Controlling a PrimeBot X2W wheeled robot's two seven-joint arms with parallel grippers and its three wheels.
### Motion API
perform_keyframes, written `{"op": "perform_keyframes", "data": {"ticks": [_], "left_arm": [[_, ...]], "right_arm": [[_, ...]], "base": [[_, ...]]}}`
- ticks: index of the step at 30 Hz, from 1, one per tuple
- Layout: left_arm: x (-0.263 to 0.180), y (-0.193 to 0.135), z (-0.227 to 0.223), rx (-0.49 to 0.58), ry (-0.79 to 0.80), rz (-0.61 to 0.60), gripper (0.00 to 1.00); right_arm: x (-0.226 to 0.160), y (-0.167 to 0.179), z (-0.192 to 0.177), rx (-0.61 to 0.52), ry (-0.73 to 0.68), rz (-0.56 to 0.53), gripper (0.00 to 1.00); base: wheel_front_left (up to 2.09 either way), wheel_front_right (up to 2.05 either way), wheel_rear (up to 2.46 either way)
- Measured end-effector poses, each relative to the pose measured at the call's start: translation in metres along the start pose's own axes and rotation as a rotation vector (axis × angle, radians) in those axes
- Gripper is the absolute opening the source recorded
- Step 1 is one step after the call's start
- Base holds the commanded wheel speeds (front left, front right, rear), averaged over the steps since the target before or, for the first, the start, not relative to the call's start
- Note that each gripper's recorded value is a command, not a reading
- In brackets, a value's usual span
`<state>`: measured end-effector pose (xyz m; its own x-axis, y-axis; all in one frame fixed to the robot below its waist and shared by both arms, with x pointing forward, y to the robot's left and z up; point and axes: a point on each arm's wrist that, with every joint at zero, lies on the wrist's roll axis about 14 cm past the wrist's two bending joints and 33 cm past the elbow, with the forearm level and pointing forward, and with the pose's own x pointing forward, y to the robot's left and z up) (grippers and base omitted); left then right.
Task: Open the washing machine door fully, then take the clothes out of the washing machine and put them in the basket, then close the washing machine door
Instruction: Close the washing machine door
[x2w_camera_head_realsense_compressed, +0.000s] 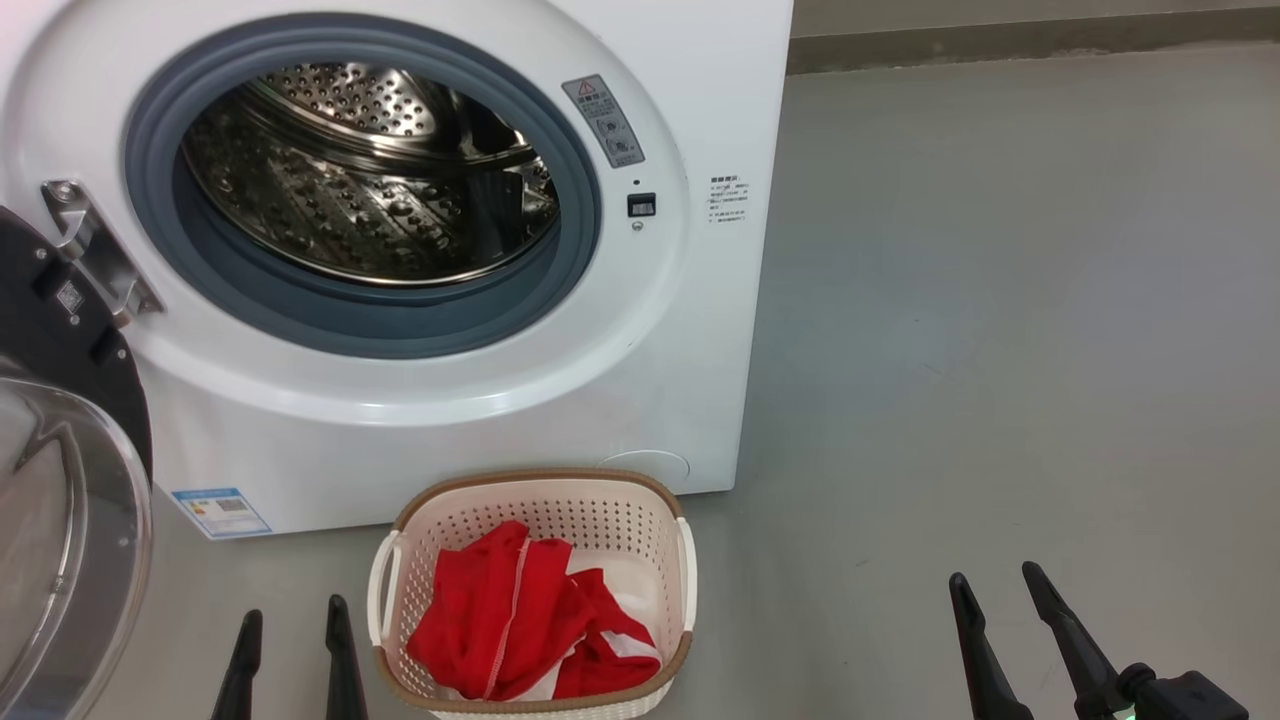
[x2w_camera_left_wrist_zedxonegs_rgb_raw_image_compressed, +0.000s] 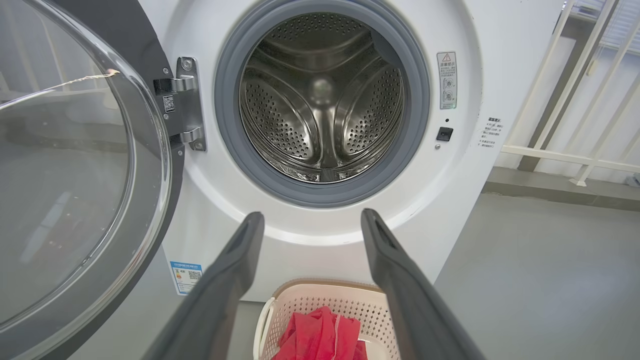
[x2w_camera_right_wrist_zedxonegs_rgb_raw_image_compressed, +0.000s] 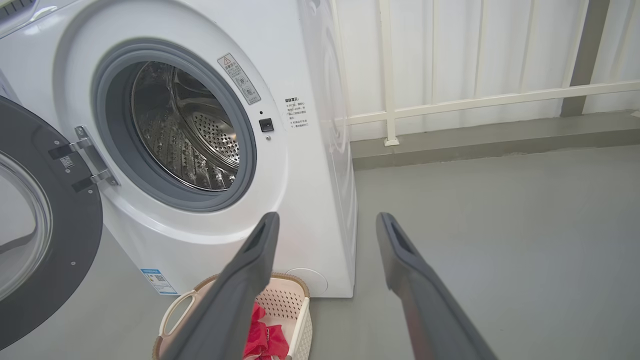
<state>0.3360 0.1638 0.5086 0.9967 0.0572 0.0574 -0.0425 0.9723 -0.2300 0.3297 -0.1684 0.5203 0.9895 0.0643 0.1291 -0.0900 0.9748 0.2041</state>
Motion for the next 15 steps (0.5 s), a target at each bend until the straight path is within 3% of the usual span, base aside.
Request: {"op": "perform_keyframes", "data": {"ticks": [15], "left_arm": [[-0.011, 0.019, 0.009, 0.022, -0.03, 0.067, 1.0]], "right_arm": [[0.011, 0.021, -0.004, 0.008, 0.008, 0.073, 1.0]], "base": [[0.0, 0.0, 0.0]]}}
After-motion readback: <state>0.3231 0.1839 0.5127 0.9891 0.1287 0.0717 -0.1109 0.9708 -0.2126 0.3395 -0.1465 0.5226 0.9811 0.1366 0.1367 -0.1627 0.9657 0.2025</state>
